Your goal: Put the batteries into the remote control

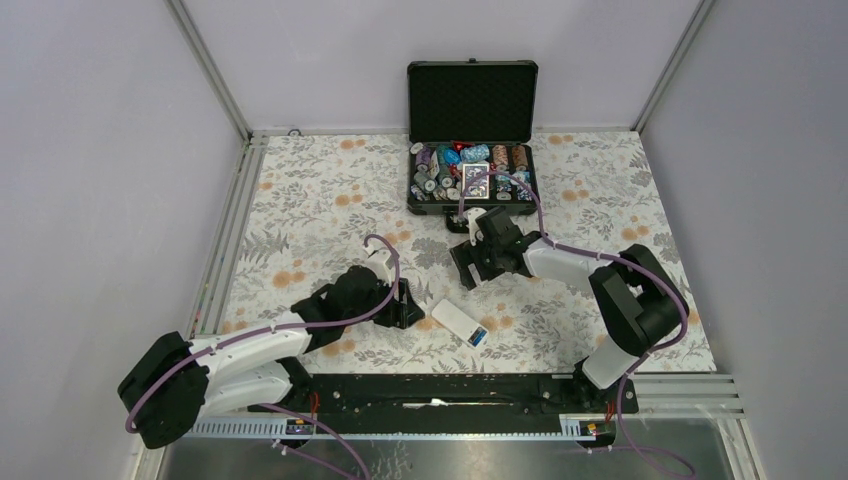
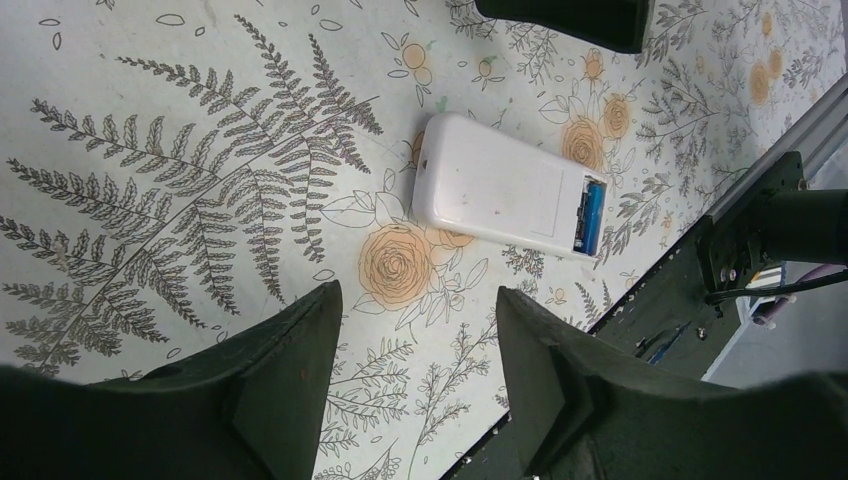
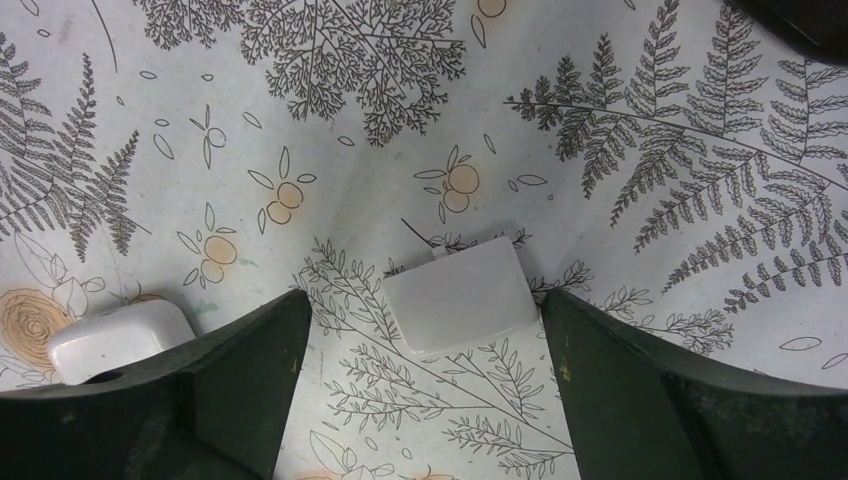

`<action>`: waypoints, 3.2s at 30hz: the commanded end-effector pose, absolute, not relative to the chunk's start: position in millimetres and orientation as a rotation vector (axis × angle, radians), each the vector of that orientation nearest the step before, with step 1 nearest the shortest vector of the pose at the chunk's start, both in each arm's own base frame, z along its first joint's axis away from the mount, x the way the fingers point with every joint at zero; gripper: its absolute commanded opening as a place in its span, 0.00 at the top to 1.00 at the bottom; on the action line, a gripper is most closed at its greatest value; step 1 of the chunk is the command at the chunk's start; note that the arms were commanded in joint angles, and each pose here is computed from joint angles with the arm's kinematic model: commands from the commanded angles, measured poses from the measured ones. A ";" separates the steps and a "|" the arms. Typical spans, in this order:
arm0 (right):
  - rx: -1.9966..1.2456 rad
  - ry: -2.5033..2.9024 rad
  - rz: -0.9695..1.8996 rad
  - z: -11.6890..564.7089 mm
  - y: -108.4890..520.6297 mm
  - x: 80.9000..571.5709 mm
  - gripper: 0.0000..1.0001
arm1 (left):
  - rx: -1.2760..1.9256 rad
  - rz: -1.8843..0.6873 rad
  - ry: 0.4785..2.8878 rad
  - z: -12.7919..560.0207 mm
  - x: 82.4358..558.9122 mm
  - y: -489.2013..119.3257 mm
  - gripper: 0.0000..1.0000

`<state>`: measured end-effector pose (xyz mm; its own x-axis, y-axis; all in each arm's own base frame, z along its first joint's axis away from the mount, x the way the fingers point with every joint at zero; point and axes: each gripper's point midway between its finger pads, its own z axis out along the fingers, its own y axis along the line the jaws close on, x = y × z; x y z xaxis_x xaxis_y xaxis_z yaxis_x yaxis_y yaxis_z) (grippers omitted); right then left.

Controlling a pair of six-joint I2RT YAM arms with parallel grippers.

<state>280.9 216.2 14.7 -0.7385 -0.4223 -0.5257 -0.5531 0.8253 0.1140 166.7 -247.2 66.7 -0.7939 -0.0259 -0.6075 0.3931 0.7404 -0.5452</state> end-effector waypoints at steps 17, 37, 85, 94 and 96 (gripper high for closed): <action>-0.755 2.611 0.316 13.8 208.8 262.3 0.19 | 0.290 -0.956 2.274 71.1 171.7 -248.4 0.39; -0.895 2.525 0.188 16.3 218.1 283.3 0.14 | 0.292 -0.959 2.293 66.8 171.5 -249.6 0.39; -0.900 2.705 0.181 -5.0 218.7 242.6 0.33 | 0.287 -0.950 2.312 62.3 172.2 -249.1 0.39; -0.882 2.718 0.139 -8.2 217.9 245.6 0.40 | 0.287 -0.950 2.313 62.5 171.9 -248.9 0.39; -0.884 2.721 0.122 -9.3 216.2 245.8 0.42 | 0.286 -0.949 2.313 62.5 171.9 -248.6 0.39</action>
<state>263.5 224.9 8.5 -0.7418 -0.5497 -0.3841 -0.5958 0.8032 0.0011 165.2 -242.6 52.4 -0.8115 -0.0171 -0.5841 0.3808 0.7426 -0.5509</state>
